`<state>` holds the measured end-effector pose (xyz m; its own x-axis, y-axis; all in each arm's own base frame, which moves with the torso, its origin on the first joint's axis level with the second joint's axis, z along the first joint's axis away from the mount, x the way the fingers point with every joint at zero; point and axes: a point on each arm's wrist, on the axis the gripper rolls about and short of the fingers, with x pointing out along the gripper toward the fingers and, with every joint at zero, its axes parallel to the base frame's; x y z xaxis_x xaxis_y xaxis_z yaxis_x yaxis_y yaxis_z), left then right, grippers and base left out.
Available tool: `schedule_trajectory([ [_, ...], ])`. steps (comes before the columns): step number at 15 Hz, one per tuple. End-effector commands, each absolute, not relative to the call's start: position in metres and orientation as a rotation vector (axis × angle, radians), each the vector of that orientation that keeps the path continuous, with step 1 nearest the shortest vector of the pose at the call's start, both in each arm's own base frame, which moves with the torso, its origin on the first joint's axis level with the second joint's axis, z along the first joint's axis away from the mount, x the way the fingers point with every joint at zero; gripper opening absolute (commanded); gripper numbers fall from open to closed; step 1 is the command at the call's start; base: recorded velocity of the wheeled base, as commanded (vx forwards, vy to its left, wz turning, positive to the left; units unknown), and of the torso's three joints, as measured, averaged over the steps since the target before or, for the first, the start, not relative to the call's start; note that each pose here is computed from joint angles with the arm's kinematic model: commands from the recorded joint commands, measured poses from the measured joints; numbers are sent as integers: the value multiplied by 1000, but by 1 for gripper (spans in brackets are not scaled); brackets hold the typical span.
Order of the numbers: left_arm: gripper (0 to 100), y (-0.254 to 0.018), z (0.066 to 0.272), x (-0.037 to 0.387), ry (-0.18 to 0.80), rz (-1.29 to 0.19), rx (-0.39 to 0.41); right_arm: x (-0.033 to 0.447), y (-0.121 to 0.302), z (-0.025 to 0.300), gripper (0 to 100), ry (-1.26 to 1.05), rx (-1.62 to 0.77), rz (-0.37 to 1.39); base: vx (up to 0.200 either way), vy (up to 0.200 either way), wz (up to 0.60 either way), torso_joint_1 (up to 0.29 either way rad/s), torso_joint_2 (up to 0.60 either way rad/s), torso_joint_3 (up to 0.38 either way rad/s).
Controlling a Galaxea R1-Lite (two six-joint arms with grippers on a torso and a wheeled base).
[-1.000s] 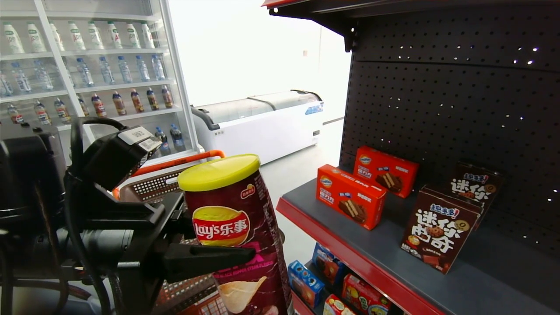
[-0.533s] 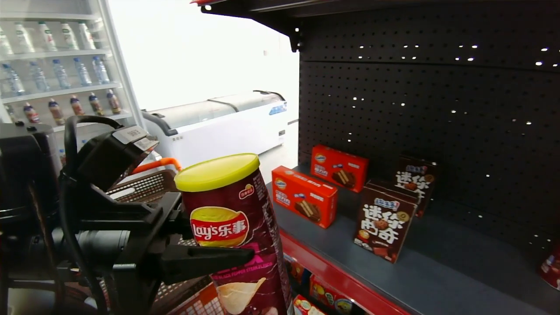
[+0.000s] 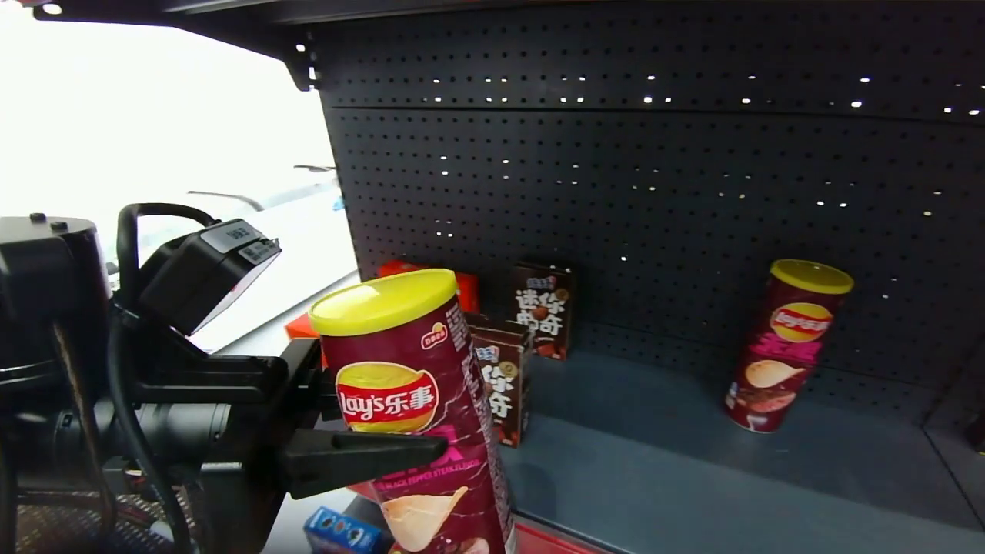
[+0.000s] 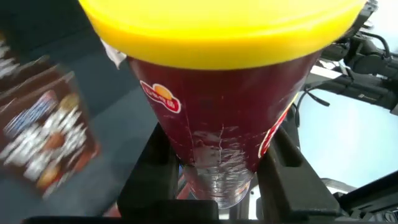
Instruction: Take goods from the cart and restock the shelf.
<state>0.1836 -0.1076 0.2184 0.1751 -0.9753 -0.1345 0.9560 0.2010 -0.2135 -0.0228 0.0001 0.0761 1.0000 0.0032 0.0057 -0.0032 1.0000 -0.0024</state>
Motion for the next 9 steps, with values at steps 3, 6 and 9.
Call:
schedule_trajectory([
  [3,0,-108,218,184,264,-1370,-87,-23,0,76,100,-8,-3,5,0,0,-600,6,-1,2],
  [6,0,-107,217,184,267,-1369,-88,-23,0,76,100,-8,-3,3,0,0,-400,0,3,3],
  [9,0,-107,216,184,273,-1367,-90,-23,0,76,100,-8,-2,5,0,0,0,0,0,0],
])
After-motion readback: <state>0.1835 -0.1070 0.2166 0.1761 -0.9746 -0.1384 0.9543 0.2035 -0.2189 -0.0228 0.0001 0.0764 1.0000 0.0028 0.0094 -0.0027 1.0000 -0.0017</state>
